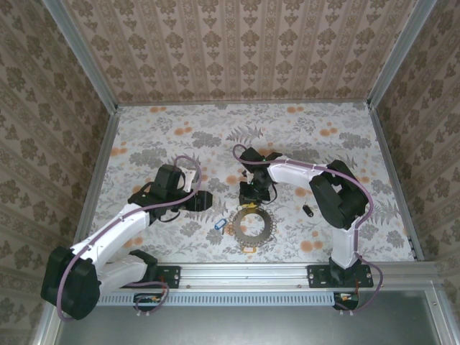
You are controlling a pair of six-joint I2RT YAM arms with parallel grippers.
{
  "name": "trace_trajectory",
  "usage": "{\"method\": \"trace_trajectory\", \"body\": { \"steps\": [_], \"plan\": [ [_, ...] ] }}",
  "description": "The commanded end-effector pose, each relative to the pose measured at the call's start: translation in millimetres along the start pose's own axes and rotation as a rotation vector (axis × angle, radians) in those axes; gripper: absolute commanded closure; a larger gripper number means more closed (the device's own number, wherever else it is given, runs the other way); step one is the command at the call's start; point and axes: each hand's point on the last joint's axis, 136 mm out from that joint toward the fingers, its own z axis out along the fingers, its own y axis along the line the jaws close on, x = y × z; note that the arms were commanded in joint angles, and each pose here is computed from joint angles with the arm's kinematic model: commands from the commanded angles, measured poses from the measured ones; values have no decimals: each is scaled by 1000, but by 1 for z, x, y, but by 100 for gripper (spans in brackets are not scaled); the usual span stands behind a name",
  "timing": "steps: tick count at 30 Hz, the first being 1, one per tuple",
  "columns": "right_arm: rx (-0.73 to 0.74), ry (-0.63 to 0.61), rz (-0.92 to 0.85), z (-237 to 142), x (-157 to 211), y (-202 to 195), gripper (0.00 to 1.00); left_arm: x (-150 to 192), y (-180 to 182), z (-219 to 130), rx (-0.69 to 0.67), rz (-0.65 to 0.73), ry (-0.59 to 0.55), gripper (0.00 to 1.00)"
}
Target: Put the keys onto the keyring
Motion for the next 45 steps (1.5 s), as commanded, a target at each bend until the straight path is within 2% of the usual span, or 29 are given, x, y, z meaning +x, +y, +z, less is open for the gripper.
{"method": "trace_trajectory", "body": {
  "steps": [1, 9, 12, 18, 22, 27, 33, 38, 40, 45],
  "plan": [
    [12, 47, 27, 11, 12, -7, 84, 0, 0, -1, 15, -8, -10, 34],
    [4, 40, 12, 12, 12, -7, 91, 0, 0, -1, 18, -13, -8, 34],
    [2, 28, -18, 9, 10, -6, 98, 0, -1, -1, 24, -10, -9, 34],
    [-63, -81, -188, -14, 1, 11, 100, -11, -13, -9, 80, 34, -69, 34],
    [-172, -224, -366, -36, -5, 33, 100, -23, -26, -19, 130, 87, -132, 34],
    [-320, -421, -572, -71, 5, 54, 100, -40, -52, -30, 239, 182, -184, 33],
    [-484, -770, -804, -135, 22, 77, 100, -59, -81, -48, 328, 322, -244, 36],
    [-510, -1041, -985, -188, 38, 87, 100, -55, -112, -55, 453, 454, -225, 39],
    [-503, -1106, -1052, -202, 44, 90, 100, -52, -123, -55, 474, 522, -225, 39],
    [-468, -1162, -1162, -220, 52, 96, 100, -57, -141, -66, 484, 622, -278, 37]
  ]
}}
